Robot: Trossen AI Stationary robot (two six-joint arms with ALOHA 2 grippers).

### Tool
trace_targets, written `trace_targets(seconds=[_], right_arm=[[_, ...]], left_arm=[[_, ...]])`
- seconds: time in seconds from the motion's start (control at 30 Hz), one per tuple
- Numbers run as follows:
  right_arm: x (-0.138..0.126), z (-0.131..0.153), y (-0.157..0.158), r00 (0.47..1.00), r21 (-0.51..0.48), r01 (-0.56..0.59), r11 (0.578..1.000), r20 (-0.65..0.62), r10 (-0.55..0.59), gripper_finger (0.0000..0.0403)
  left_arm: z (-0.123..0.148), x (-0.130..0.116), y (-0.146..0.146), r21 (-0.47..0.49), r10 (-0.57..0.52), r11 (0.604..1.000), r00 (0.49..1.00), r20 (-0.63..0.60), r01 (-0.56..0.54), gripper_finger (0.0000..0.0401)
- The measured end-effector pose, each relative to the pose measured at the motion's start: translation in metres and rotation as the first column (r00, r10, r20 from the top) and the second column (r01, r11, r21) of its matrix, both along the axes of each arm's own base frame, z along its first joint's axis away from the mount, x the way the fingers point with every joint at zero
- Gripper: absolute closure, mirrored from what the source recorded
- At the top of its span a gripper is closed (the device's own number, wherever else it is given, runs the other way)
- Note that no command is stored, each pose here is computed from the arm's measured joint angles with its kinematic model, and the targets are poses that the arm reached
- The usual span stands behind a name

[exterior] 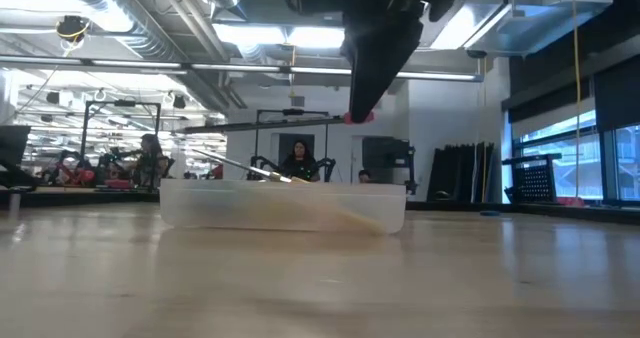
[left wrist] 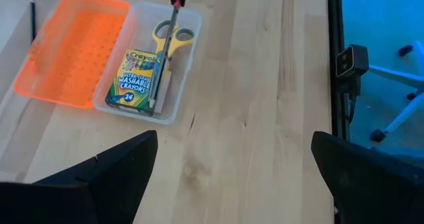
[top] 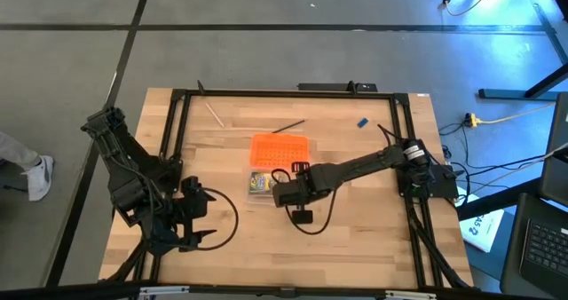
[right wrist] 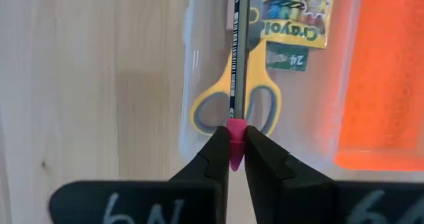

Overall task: Pack school essentials
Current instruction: Put the black pencil into the supply box

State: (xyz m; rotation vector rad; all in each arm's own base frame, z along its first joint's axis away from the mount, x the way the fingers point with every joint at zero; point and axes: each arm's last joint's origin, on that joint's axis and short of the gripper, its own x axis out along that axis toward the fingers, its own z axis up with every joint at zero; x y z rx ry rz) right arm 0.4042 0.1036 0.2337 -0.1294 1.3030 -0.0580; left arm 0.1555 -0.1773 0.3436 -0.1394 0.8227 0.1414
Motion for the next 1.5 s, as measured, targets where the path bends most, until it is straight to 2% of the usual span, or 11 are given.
trace_targets(seconds=[0.27,0.63,0.9,1.17,1.5], right_arm=[[-0.001,-0.003,0.002,1.0,0.026,-0.008,1.0,-0.028,0.009,0.0365],[-0.008,-0.03,0.0,0.996,0.015,-0.005,1.0,-0.085,0.006,0.0364],[-0.002,-0.028,0.002,0.999,0.036,-0.028,0.999,-0.02,0.028,0.0364],[0.001,-0.032,0.002,0.999,0.047,-0.029,0.998,-0.011,0.03,0.0362],[0.001,-0.032,0.002,1.0,0.051,-0.006,0.999,-0.011,0.006,0.0334]], left_arm=[[0.0,0.0,0.0,0.0,0.0,1.0,1.0,0.0,0.0,0.0007],[0.0,0.0,0.0,0.001,0.001,1.0,1.0,0.001,-0.001,0.0007],[0.0,0.0,0.0,0.0,0.003,1.0,1.0,0.002,-0.003,0.0007],[0.0,0.0,0.0,0.0,0.004,1.0,1.0,0.002,-0.004,0.0007],[0.0,0.0,0.0,0.0,0.004,1.0,1.0,0.003,-0.004,0.0007]])
